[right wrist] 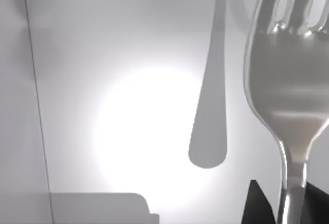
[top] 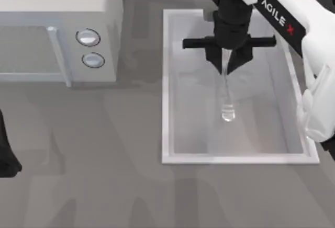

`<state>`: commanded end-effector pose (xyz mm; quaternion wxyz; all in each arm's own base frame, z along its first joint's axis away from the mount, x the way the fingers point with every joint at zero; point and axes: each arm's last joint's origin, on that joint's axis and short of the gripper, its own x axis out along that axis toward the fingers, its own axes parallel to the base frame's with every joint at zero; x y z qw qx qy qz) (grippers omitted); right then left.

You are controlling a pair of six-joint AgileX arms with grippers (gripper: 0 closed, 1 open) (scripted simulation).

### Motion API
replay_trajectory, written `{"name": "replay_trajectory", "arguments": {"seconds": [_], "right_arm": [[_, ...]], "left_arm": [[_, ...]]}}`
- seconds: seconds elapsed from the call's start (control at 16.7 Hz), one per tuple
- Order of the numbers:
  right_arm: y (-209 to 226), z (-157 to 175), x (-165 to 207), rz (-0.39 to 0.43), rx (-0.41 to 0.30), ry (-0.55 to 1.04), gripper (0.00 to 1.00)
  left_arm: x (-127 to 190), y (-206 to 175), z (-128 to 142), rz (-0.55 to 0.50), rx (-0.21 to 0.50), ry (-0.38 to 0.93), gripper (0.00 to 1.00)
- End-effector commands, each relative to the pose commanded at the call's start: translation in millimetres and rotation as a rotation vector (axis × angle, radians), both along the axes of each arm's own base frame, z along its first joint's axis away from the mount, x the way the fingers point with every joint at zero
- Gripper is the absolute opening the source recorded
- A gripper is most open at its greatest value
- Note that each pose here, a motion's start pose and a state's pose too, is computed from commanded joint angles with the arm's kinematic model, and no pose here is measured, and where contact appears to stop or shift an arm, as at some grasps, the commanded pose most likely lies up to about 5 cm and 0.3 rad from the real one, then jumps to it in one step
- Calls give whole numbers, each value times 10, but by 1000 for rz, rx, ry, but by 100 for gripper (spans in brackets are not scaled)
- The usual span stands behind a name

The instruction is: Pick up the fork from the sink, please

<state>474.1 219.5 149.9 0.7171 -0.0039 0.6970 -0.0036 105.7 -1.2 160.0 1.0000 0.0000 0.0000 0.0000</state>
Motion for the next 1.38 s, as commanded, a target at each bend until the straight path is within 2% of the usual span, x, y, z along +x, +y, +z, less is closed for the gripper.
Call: {"name": "replay_trajectory", "arguments": {"seconds": [0.24, 0.72, 1.08, 1.38], "right_arm": [[-43, 317, -101, -1, 9, -20, 0], [-132, 426, -111, -2, 13, -28, 0], [-878, 857, -275, -3, 7, -16, 0], [-1690, 1089, -836, -7, 0, 36, 0]], "left_arm": [[0, 0, 0, 0, 0, 0, 100], [0, 0, 0, 0, 0, 0, 100], [0, 0, 0, 0, 0, 0, 100], [0, 0, 0, 0, 0, 0, 100]]}}
